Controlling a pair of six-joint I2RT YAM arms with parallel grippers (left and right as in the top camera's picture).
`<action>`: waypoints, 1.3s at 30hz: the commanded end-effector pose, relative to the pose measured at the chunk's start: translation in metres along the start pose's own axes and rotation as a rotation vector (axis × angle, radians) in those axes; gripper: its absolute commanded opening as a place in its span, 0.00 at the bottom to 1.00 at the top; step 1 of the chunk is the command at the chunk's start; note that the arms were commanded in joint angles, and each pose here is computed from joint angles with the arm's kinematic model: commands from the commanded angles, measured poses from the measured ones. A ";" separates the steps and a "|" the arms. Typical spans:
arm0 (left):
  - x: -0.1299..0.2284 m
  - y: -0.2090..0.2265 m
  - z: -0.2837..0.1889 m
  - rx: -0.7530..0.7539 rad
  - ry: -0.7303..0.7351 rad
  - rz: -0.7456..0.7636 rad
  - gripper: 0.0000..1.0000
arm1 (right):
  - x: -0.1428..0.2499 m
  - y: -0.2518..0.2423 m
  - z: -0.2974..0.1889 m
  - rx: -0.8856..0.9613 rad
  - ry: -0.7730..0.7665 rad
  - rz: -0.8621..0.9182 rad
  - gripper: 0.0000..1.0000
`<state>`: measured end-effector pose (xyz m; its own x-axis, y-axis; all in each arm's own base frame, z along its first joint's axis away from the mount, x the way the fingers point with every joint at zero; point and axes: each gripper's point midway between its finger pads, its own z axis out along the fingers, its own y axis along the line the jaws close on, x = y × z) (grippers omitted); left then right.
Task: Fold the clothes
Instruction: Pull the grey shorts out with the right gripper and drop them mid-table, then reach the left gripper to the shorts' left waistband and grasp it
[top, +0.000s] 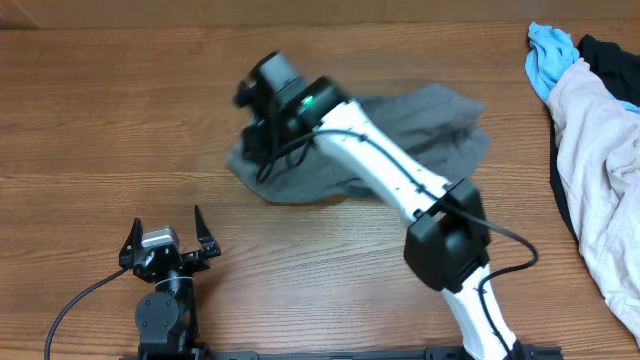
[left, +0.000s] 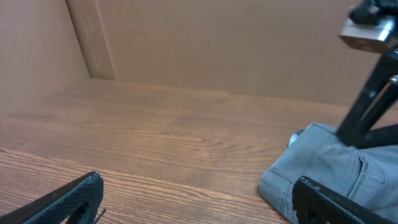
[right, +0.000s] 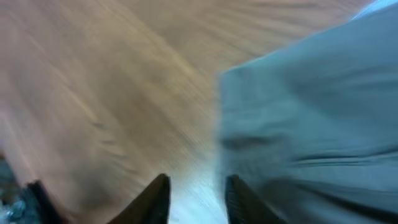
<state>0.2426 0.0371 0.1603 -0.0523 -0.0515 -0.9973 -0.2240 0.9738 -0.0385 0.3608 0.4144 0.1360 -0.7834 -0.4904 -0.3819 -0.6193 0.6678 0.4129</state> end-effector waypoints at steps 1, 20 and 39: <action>-0.001 0.000 0.000 0.001 -0.009 -0.017 1.00 | -0.020 0.004 -0.030 0.038 -0.089 -0.030 0.46; -0.010 0.002 -0.001 -0.007 -0.045 -0.025 1.00 | 0.037 -0.165 -0.213 0.489 -0.083 0.407 0.70; -0.056 -0.082 -0.027 0.499 -0.111 -0.056 1.00 | 0.113 -0.297 -0.308 0.520 -0.168 0.835 0.78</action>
<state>0.2446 -0.0301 0.1894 0.0238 -0.0799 -0.9965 0.1721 0.9823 -0.0746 0.4391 -0.0044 0.2147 -0.9292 0.2795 -0.2420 0.2423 0.9547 0.1726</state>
